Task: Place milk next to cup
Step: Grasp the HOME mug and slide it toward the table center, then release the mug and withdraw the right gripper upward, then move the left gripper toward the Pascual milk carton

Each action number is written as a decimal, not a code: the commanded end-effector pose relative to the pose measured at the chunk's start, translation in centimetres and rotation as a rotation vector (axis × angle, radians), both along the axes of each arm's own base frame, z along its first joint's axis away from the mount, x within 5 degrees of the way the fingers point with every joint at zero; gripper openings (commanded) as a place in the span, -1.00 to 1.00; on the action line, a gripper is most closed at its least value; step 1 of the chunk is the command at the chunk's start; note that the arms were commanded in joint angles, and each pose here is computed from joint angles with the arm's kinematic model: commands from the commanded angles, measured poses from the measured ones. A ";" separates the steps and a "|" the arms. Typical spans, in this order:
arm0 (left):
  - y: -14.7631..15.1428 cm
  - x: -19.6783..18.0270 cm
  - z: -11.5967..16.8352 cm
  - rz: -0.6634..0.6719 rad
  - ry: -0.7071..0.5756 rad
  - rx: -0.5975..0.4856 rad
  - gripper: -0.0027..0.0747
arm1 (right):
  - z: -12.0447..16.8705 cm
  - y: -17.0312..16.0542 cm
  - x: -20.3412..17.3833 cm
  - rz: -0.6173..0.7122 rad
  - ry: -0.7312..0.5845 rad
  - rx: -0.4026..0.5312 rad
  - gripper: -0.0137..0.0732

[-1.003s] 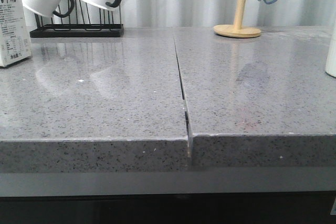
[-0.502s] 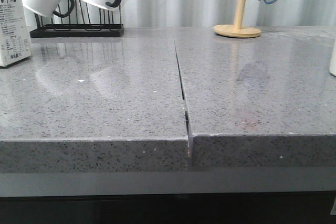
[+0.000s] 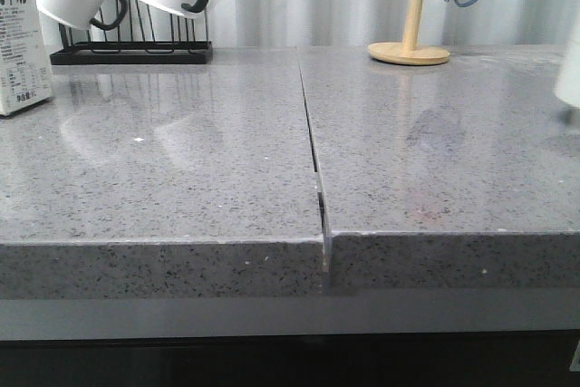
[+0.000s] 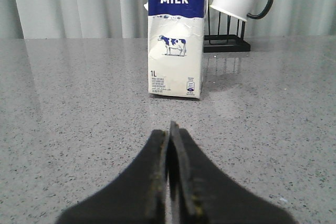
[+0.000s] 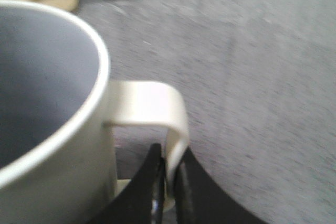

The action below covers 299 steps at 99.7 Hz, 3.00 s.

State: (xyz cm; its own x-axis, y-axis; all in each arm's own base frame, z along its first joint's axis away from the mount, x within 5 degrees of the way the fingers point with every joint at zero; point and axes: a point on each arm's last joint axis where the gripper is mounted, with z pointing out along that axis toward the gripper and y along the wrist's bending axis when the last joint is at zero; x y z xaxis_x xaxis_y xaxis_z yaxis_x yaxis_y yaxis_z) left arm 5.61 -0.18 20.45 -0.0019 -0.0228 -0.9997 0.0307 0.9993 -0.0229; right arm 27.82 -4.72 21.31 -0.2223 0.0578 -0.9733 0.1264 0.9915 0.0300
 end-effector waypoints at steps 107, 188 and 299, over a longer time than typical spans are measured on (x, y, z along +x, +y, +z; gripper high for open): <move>0.0 -0.1 -0.5 0.003 -0.070 -0.016 -0.99 | 3.2 20.1 4.3 0.609 -0.064 0.003 0.31; 0.0 -0.1 -0.5 0.003 -0.070 -0.016 -0.99 | 8.6 11.7 -11.5 0.534 -0.037 -0.023 -0.84; 0.1 -0.6 3.2 0.018 -0.107 0.106 -0.99 | 8.3 6.4 -23.4 0.496 -0.290 0.017 -0.84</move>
